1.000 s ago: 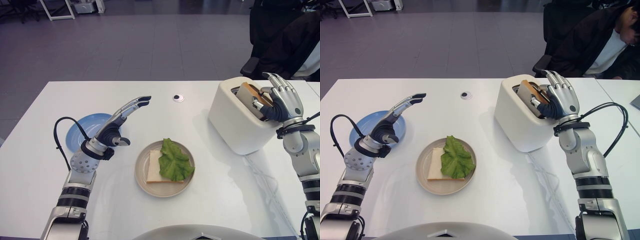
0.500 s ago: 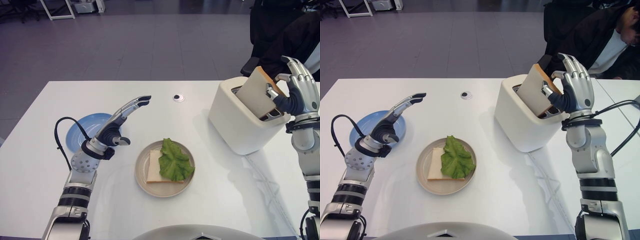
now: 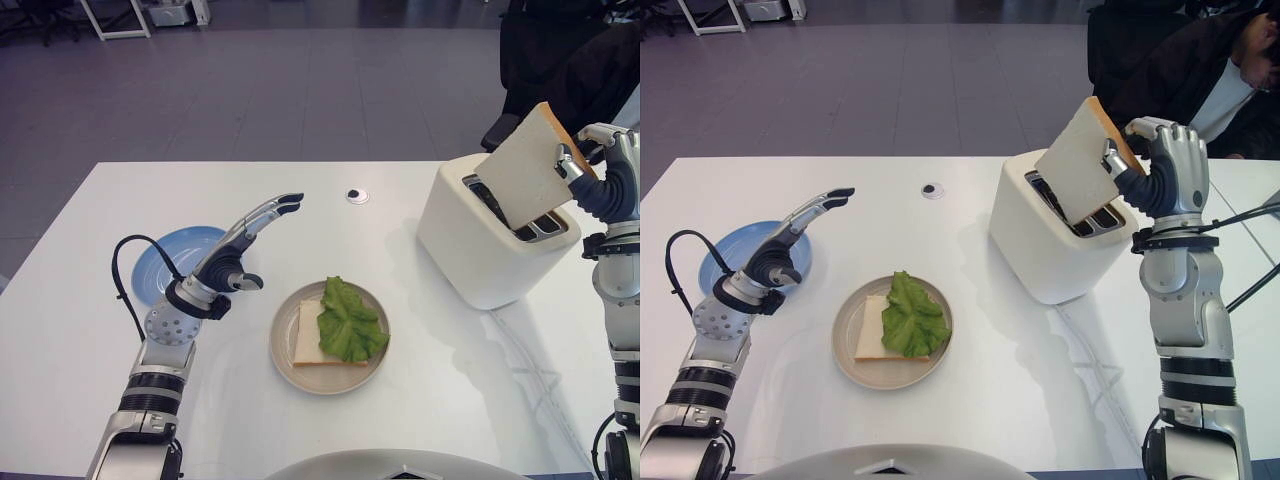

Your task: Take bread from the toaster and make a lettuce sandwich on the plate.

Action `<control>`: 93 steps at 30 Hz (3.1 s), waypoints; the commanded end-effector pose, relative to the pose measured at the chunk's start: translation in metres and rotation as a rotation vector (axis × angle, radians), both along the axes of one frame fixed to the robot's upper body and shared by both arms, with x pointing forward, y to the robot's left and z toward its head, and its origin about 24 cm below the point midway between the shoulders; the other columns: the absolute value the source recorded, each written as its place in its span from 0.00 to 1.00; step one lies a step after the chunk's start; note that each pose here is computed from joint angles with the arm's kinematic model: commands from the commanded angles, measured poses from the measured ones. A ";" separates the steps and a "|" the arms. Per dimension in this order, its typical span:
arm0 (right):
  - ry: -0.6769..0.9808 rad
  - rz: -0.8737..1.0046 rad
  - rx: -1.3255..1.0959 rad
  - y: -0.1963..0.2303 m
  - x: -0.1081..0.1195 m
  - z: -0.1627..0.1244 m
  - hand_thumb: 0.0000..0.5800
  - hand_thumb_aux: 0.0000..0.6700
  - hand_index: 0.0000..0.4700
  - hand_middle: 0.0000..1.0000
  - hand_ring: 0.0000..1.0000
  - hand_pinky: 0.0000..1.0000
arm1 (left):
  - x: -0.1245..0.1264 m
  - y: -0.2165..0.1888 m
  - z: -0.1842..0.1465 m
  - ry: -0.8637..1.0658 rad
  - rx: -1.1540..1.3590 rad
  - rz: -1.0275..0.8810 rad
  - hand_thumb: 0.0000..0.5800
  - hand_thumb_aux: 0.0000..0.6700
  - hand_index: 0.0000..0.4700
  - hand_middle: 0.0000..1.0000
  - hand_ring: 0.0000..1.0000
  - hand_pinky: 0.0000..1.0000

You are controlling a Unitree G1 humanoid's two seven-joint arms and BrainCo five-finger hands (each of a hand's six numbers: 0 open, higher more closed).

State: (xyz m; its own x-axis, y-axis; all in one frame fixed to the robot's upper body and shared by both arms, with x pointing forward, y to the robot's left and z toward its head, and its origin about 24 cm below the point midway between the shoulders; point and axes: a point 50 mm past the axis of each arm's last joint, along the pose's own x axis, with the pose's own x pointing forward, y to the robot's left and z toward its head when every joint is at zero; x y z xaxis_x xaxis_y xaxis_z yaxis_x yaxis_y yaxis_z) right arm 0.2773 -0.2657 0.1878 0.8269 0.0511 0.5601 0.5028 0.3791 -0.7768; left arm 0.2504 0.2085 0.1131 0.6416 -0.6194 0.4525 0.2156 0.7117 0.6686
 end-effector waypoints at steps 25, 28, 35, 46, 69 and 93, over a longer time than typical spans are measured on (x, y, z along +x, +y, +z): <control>0.269 0.717 0.223 0.089 -0.027 -0.002 1.00 1.00 1.00 1.00 1.00 1.00 | -0.013 0.004 0.016 -0.008 -0.169 -0.131 0.00 0.00 0.00 0.00 0.00 0.00; 0.384 0.819 0.210 0.113 -0.030 -0.019 1.00 1.00 1.00 1.00 1.00 1.00 | -0.023 0.002 0.019 0.012 -0.199 -0.229 0.00 0.00 0.00 0.00 0.00 0.00; 0.644 0.966 0.165 0.164 -0.024 -0.065 1.00 1.00 1.00 1.00 1.00 1.00 | -0.047 -0.004 0.017 0.085 -0.188 -0.463 0.00 0.00 0.00 0.00 0.00 0.00; 0.844 0.966 0.064 0.196 -0.010 -0.126 1.00 1.00 1.00 1.00 1.00 1.00 | -0.058 -0.012 0.006 0.144 -0.083 -0.584 0.00 0.00 0.00 0.00 0.00 0.00; 0.668 0.863 0.035 0.198 0.006 -0.119 0.00 0.00 0.00 0.00 0.00 0.00 | -0.046 -0.022 -0.084 0.401 0.490 -0.428 0.00 0.00 0.00 0.00 0.00 0.00; 0.652 1.288 0.342 0.164 -0.046 -0.071 1.00 1.00 1.00 1.00 1.00 1.00 | -0.077 -0.014 -0.001 0.249 -0.015 -0.729 1.00 1.00 1.00 1.00 1.00 1.00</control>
State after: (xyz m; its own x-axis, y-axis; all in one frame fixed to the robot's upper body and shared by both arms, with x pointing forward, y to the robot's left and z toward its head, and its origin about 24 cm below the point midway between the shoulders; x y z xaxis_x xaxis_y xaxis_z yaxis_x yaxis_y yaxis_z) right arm 0.2462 -0.1024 0.1208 0.5085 0.8089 0.2950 -0.6197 0.5817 -0.5269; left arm 0.1944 0.2007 0.1276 0.2704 -0.8323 0.4839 0.6825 0.5202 0.5134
